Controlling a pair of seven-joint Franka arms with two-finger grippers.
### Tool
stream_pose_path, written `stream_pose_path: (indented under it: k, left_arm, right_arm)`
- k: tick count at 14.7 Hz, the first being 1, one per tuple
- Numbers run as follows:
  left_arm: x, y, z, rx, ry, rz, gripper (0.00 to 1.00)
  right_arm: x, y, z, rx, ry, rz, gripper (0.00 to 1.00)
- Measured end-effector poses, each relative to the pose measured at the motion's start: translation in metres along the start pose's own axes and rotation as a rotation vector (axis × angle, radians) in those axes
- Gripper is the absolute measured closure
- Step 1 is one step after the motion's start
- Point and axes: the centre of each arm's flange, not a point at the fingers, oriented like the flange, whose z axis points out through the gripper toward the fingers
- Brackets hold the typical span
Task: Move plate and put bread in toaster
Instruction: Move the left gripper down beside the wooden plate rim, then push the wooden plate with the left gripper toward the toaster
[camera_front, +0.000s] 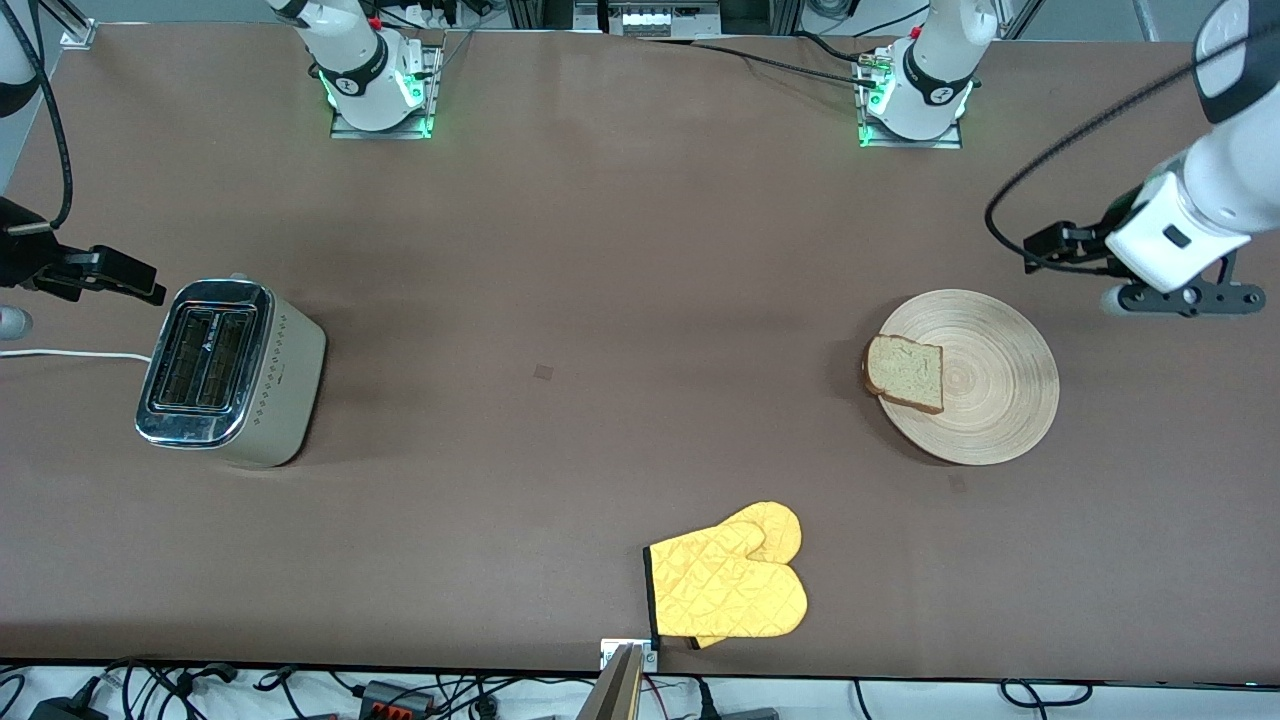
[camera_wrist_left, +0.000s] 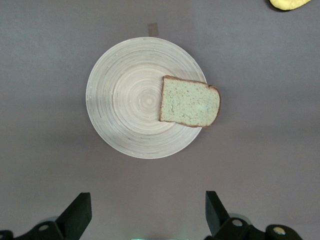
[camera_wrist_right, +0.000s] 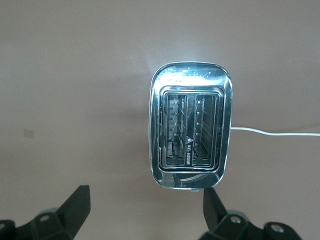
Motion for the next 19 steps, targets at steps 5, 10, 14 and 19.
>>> stream_pose_path:
  k: [5, 10, 14, 19]
  left_arm:
    - [0.038, -0.108, 0.039, -0.126, -0.022, -0.019, 0.0]
    - [0.062, -0.247, 0.148, -0.408, 0.047, 0.02, 0.0]
    - [0.067, -0.307, 0.265, -0.661, 0.113, 0.021, 0.0]
    - [0.076, -0.302, 0.377, -0.855, 0.105, -0.005, 0.07]
  right_arm:
    - [0.0, 0.001, 0.0, 0.0, 0.0, 0.0, 0.0]
    - [0.0, 0.002, 0.0, 0.0, 0.0, 0.0, 0.0]
    - [0.0, 0.002, 0.0, -0.001, -0.001, -0.001, 0.0]
    - [0.0, 0.002, 0.0, -0.001, -0.001, -0.001, 0.0]
